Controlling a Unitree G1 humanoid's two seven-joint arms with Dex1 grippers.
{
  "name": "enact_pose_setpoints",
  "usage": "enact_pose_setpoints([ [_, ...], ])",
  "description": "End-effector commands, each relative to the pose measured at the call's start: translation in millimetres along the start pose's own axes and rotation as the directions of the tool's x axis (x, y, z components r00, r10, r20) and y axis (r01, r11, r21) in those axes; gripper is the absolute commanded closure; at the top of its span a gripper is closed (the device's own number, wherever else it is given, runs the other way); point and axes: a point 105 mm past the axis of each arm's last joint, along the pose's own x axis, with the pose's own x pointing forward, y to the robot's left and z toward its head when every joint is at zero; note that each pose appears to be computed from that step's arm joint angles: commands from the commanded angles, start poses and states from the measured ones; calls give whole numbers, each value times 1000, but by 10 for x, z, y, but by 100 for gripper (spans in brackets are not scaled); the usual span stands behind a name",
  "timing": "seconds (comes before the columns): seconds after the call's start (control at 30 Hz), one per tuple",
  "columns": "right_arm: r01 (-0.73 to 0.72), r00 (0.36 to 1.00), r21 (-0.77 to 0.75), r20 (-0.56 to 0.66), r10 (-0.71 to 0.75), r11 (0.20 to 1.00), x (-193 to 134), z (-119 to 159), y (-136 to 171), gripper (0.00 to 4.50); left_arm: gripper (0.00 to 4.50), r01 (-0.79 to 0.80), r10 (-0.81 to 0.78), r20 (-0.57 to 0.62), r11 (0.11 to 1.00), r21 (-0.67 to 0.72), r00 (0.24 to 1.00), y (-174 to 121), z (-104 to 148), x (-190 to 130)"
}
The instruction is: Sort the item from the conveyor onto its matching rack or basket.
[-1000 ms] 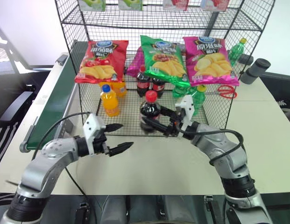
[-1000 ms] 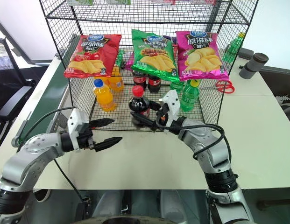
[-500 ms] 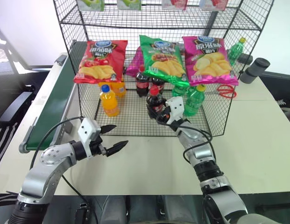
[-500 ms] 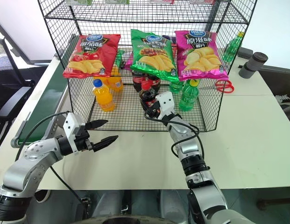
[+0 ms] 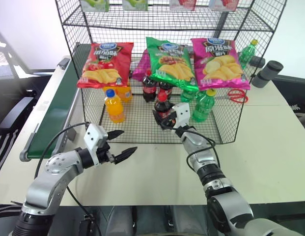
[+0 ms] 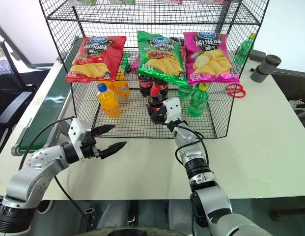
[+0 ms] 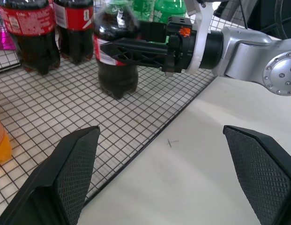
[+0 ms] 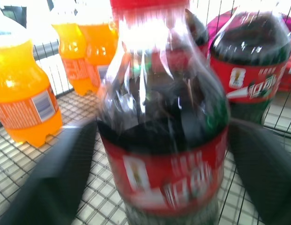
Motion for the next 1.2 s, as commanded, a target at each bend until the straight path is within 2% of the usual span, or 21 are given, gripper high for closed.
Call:
enact_pose_setpoints([
  [0.03, -28, 996, -26, 81, 30, 999, 34, 224, 22, 3, 0, 26, -27, 22, 999, 24, 999, -55, 85, 25],
  [0.37, -111, 991, -128, 65, 120, 986, -300, 359, -59, 3, 0, 0, 0, 26, 1000, 4, 1000, -19, 103, 4],
  [0.47, -158, 986, -128, 32, 163, 979, -507, 410, -91, 3, 0, -12, 13, 11, 1000, -26, 1000, 1, 90, 2],
  [0.6, -227, 974, -120, -17, 227, 966, -776, 470, -72, 3, 0, -28, 28, 7, 1000, 1, 1000, 44, 102, -27],
  [0.7, -270, 962, -97, -67, 264, 958, -1109, 619, -174, 3, 0, -52, 52, -11, 999, 12, 999, 135, 82, -109],
  [0.93, -208, 958, -145, -228, 172, 967, -1705, 835, -701, 3, 0, -118, 119, -68, 993, 22, 991, 352, 36, -431],
  [1.07, -167, 957, -146, -261, 124, 975, -1863, 845, -869, 3, 0, -144, 146, -80, 989, 37, 986, 440, 34, -543],
  [1.2, -176, 952, -138, -276, 133, 975, -1910, 841, -867, 3, 0, -147, 150, -66, 988, 52, 986, 457, 62, -577],
])
